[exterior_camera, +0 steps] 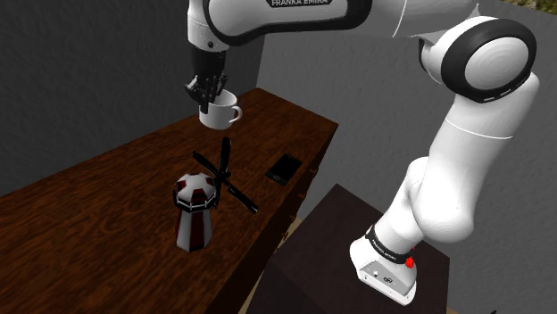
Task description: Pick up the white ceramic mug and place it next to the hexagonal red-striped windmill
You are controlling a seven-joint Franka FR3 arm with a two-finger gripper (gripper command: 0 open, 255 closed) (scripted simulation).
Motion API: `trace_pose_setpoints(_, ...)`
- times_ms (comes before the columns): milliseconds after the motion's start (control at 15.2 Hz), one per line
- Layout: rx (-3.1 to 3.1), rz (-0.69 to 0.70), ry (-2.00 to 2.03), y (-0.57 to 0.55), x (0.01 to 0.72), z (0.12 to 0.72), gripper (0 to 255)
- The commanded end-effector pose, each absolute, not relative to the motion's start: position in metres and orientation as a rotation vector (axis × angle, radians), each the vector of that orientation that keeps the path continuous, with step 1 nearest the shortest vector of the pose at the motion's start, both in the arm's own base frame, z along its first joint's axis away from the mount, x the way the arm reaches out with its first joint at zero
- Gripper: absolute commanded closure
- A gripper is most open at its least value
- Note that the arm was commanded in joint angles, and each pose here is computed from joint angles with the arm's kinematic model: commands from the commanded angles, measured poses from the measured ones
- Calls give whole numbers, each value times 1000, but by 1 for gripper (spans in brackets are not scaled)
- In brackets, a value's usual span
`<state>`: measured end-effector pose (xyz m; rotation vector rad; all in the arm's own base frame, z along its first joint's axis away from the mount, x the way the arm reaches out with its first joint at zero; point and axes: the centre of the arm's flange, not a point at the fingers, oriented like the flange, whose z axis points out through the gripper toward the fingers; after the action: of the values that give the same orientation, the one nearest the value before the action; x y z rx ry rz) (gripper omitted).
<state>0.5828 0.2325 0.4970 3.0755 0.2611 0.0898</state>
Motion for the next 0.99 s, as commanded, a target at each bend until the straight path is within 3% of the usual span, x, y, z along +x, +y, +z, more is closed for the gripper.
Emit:
trace_pose_setpoints(0, 3076, 91, 261, 233, 582, 486, 255)
trace_pose_setpoints(924, 3076, 91, 261, 233, 582, 412, 255)
